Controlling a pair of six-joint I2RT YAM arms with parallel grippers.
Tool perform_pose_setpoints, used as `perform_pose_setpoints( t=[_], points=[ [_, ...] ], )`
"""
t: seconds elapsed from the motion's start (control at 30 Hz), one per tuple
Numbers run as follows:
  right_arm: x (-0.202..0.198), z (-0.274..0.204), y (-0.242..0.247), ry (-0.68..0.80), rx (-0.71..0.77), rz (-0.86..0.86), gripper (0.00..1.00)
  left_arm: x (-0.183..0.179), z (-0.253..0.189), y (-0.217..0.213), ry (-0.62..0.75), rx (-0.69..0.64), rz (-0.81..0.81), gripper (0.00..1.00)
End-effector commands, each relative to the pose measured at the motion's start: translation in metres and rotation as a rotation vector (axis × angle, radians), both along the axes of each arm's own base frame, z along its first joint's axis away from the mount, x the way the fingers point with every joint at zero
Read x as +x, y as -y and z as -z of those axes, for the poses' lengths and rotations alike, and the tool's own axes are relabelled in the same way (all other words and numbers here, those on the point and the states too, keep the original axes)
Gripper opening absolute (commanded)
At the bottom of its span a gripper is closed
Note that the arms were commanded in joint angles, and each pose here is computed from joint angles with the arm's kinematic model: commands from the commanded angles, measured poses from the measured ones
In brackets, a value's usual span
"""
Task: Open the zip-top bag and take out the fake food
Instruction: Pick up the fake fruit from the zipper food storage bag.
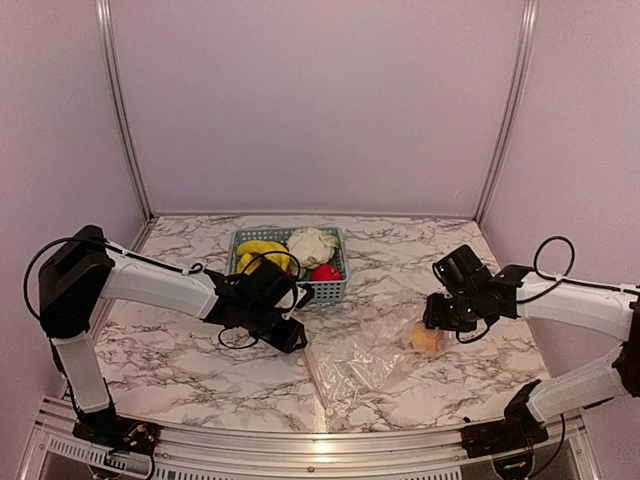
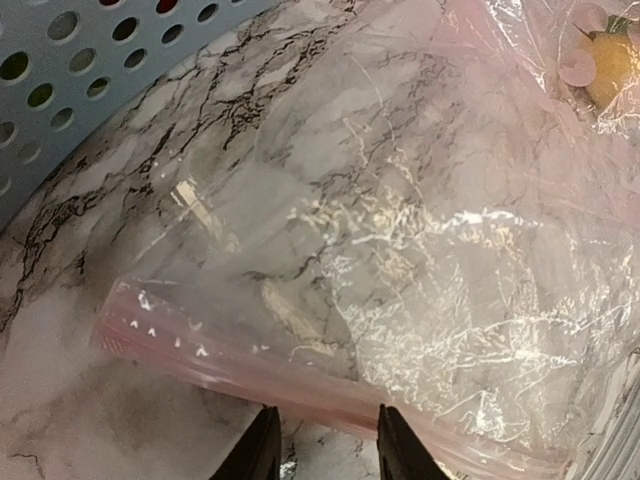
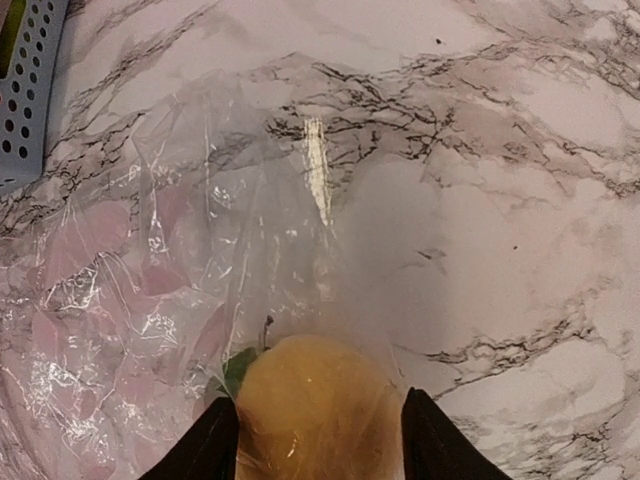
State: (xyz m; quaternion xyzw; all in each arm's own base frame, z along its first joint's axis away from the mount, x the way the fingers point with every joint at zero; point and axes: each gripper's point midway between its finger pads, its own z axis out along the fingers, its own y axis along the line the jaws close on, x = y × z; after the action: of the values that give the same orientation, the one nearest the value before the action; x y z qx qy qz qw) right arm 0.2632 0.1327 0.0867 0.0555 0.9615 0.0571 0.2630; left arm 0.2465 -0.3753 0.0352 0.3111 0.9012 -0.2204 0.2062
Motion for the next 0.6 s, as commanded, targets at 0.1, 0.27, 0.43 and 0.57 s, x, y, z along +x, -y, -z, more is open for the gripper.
perform_pose_setpoints(
  t=[0.1, 0.27, 0.43, 0.57],
  points=[
    [0.009, 0.012, -0.014, -0.012, 0.02, -0.049, 0.43, 0.005, -0.002, 0.004, 0.012, 0.01, 0.014, 0.35],
    [0.012, 0.0, -0.026, 0.007, 0.045, -0.059, 0.19, 0.007, -0.002, 0.005, 0.016, 0.013, 0.018, 0.35],
    [0.015, -0.025, -0.035, 0.049, 0.051, -0.062, 0.04, 0.009, 0.003, 0.003, 0.016, 0.033, 0.015, 0.34],
    [0.015, -0.044, -0.044, 0.077, 0.067, -0.071, 0.0, 0.014, 0.007, -0.001, 0.03, 0.067, -0.005, 0.32]
  ],
)
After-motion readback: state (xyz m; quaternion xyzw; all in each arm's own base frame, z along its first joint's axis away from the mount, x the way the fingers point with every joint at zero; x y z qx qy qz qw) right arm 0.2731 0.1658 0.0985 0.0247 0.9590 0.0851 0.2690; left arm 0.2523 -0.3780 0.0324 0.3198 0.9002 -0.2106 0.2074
